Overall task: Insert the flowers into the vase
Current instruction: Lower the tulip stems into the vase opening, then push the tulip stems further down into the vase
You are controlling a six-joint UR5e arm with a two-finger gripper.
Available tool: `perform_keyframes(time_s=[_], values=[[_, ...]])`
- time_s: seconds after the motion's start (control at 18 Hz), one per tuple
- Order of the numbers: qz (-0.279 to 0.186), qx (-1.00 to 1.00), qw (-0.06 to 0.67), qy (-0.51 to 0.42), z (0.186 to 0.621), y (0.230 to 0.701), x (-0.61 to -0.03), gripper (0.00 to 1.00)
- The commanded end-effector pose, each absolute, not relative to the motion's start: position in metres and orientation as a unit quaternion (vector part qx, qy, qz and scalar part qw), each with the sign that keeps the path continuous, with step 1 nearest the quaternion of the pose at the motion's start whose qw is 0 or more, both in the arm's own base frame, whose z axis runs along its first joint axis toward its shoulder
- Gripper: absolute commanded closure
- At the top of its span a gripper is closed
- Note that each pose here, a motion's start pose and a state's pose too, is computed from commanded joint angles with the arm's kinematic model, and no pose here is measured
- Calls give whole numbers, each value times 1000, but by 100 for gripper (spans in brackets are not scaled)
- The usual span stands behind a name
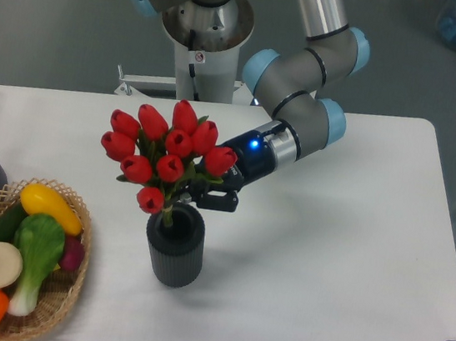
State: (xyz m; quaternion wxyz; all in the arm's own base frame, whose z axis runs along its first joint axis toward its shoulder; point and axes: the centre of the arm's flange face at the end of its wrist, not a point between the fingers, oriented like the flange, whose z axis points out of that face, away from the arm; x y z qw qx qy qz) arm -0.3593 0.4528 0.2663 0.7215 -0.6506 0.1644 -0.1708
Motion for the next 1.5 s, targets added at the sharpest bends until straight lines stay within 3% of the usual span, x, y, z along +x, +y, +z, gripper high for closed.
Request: perform_keyframes(time_s=[0.67, 1.5], values=[[-155, -650, 725, 166, 235, 450, -371, 93], [-155, -654, 723, 157, 225, 446, -376, 88]])
